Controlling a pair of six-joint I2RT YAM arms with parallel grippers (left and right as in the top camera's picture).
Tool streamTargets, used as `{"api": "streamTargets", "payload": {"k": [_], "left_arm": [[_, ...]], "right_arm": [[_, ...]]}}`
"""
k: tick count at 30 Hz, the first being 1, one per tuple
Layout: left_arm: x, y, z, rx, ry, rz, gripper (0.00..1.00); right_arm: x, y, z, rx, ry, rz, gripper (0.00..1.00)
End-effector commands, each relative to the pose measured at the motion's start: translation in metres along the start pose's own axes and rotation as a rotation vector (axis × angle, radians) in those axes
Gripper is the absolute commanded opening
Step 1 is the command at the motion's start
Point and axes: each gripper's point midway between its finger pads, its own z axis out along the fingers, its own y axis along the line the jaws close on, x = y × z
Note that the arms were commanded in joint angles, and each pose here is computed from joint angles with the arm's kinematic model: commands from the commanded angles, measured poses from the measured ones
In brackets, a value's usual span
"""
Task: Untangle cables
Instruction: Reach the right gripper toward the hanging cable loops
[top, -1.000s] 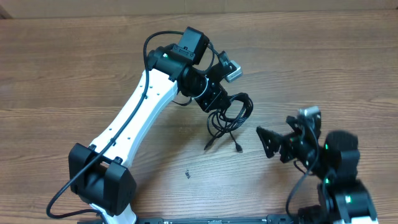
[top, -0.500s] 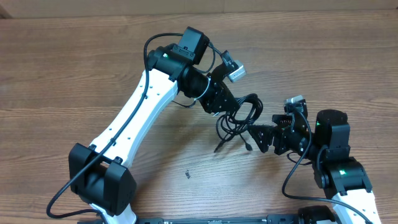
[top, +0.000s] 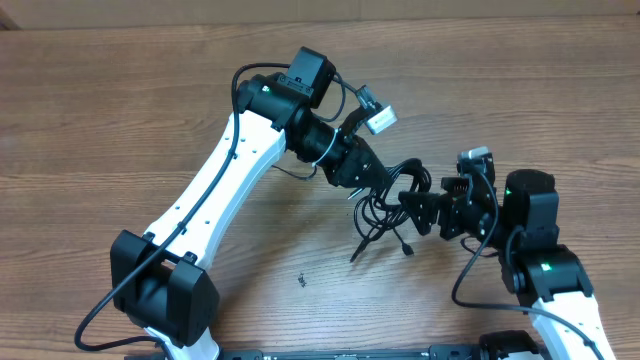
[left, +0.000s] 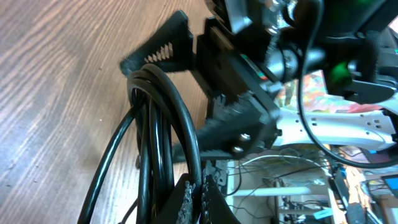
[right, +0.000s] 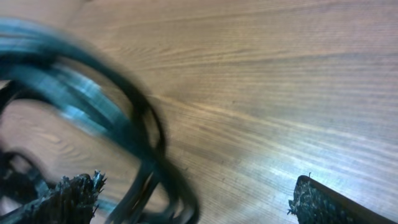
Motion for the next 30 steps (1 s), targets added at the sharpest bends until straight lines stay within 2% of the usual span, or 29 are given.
{"api": "streamTargets", "payload": {"k": [1,4,6,7,10,12,19,26,30], "left_arm": [[-0.009,-0.027,-0.007,0.057,-0.031,0.057,0.04],[-0.009,-0.031,-0.004,0.076,-0.031,0.063,0.04],[-0.009,-0.034,-0.001,0.08,-0.026,0.094,0.04],[-0.01,-0.035,0.001,0.08,-0.025,0.103,0.04],[-0.013,-0.036,0.005,0.08,-0.029,0.143,0.04],[-0.018,-0.036,0.006,0.074,-0.041,0.176,0.04],[-0.023,-0.01,0.0,-0.05,-0.045,0.199,0.04],[-0.017,0.059,-0.034,-0.393,-0.029,0.014,0.04],[-0.014,0.076,-0.043,-0.497,-0.021,-0.024,0.04]], "right_arm": [[-0.019,-0.006,0.004,0.022,-0.039,0.022,1.0],[-0.021,-0.009,0.014,0.007,-0.038,0.08,0.99],[-0.018,-0.006,0.019,-0.028,-0.02,0.088,0.91],[-0.018,-0.004,0.019,-0.04,-0.016,0.09,0.79],[-0.018,0.002,0.019,-0.073,-0.014,0.086,0.3],[-0.017,0.003,0.019,-0.083,-0.009,0.089,0.04],[-0.008,0.002,0.019,-0.076,0.025,0.111,0.04],[-0.003,0.007,0.014,-0.086,0.041,0.12,0.04],[-0.01,0.023,0.003,-0.147,0.01,0.092,0.04]]}}
